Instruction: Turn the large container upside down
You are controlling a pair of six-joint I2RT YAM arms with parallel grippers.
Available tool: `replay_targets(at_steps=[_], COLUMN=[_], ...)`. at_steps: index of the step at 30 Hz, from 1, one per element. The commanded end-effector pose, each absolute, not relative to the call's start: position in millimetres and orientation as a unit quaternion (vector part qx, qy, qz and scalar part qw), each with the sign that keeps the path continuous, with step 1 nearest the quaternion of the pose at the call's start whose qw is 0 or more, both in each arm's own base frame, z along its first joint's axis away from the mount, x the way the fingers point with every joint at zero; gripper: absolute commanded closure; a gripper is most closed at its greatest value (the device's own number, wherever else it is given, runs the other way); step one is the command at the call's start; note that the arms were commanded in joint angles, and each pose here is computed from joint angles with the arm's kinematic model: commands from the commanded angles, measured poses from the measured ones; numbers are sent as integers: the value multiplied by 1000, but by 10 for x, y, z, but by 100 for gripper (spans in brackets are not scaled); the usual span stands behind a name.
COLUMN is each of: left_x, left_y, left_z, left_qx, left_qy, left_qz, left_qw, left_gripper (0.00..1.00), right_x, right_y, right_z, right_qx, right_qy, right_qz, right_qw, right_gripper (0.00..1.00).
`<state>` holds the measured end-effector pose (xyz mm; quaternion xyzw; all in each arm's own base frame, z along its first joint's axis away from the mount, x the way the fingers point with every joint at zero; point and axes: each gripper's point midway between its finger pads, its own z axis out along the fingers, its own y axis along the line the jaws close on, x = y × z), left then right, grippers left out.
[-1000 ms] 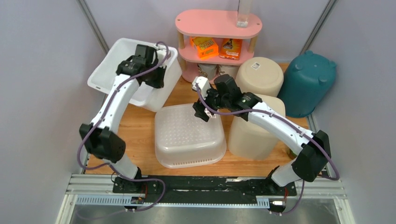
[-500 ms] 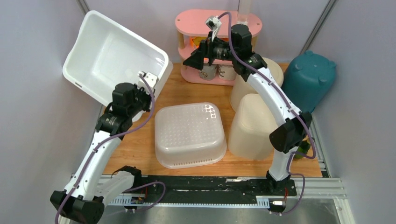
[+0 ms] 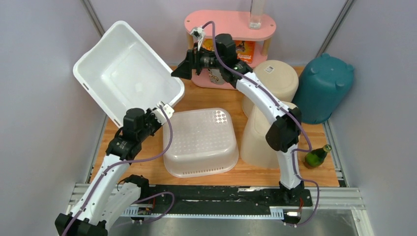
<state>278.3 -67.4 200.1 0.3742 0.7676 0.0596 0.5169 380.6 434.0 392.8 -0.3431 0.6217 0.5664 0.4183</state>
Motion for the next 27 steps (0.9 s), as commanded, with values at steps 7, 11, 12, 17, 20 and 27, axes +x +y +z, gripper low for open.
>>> replay_targets(at_steps=[7, 11, 12, 17, 20, 27], left_x=[2929, 2918, 2927, 3012, 3062, 2922], left_y=[-606, -607, -608, -555, -540, -536], left_z=[3076, 3021, 3003, 2940, 2896, 2972], left_qx=[430, 439, 439, 424, 419, 411], left_qy=[584, 578, 579, 602, 623, 664], left_qz=[216, 223, 223, 229, 223, 184], left_qw=[654, 651, 649, 637, 621, 597], left_gripper=[100, 100, 100, 80, 49, 0], right_x=[3894, 3888, 3870, 3794, 3891, 4404], right_y=[4744, 4782, 4795, 4888, 4914, 4700], right_z=[3519, 3537, 3546, 3742, 3946, 4353], right_qx=[-348, -358, -361, -369, -356, -263], right_qy=[641, 632, 630, 613, 605, 615], right_qz=[543, 543, 543, 535, 505, 390], right_qw=[415, 421, 422, 450, 502, 633], right_gripper=[14, 47, 64, 100, 100, 100])
